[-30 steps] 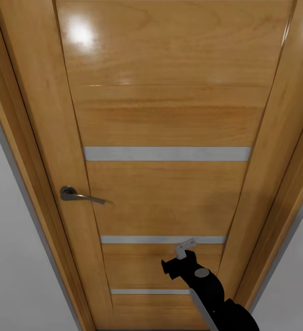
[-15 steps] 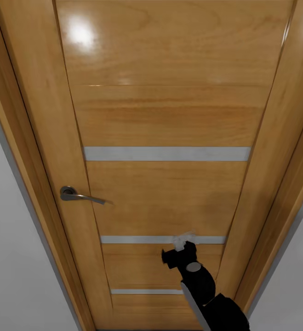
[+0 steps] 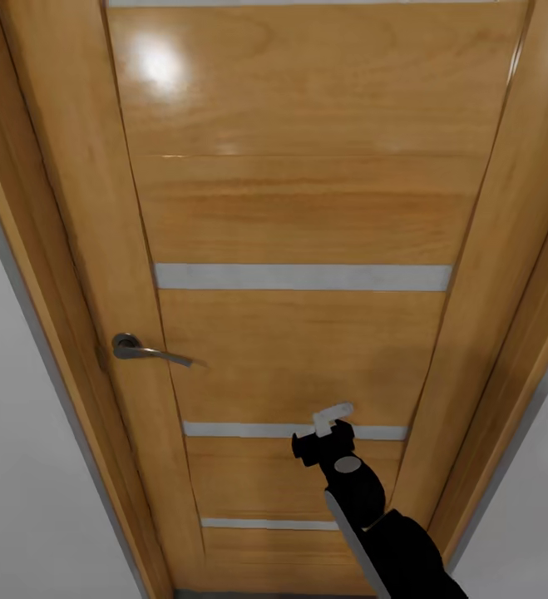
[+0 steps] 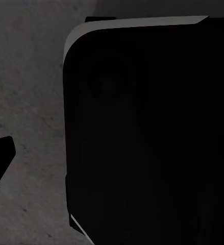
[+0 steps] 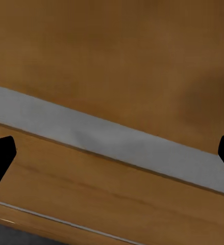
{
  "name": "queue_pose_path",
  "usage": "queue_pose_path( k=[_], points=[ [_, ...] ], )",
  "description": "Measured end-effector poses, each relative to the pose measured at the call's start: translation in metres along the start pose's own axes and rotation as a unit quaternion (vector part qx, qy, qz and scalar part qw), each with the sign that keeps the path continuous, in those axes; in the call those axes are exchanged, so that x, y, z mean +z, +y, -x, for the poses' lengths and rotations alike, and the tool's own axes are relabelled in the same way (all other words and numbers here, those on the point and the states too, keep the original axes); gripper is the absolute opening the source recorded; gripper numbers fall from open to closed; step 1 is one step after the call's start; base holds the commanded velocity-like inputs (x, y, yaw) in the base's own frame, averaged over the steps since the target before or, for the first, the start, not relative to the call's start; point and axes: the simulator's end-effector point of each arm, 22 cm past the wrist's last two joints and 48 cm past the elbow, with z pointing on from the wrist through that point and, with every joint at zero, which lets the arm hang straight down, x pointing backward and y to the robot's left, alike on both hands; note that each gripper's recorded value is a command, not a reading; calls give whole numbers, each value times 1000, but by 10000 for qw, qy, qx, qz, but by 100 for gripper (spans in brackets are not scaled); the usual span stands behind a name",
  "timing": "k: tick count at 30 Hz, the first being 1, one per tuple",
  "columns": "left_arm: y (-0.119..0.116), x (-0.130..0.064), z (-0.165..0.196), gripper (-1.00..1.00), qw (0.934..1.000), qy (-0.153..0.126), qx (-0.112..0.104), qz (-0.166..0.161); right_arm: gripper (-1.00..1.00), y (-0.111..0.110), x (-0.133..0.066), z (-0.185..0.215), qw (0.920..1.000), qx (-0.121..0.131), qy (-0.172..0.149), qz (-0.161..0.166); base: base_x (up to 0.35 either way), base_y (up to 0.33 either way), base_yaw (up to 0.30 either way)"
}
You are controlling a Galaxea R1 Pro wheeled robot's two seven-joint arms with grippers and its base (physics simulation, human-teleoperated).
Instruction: Move the two storage containers from the living room to the garage. In the garage, place one container on the floor and stack the other container on top of it (either order is fine).
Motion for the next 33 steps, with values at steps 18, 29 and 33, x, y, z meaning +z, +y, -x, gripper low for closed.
queue_pose_path(
  k=[18,29,33],
  points=[
    [0,0,0,100,10000,0,-1,0,100,6,29,3,9997,-136,185,-78,0,0,0],
    [0,0,0,100,10000,-1,-1,0,100,36,20,24,9998,-145,-19,151,0,0,0],
    [0,0,0,100,10000,-1,-1,0,100,56,14,43,9982,-556,-244,22,0,0,0]
  ],
)
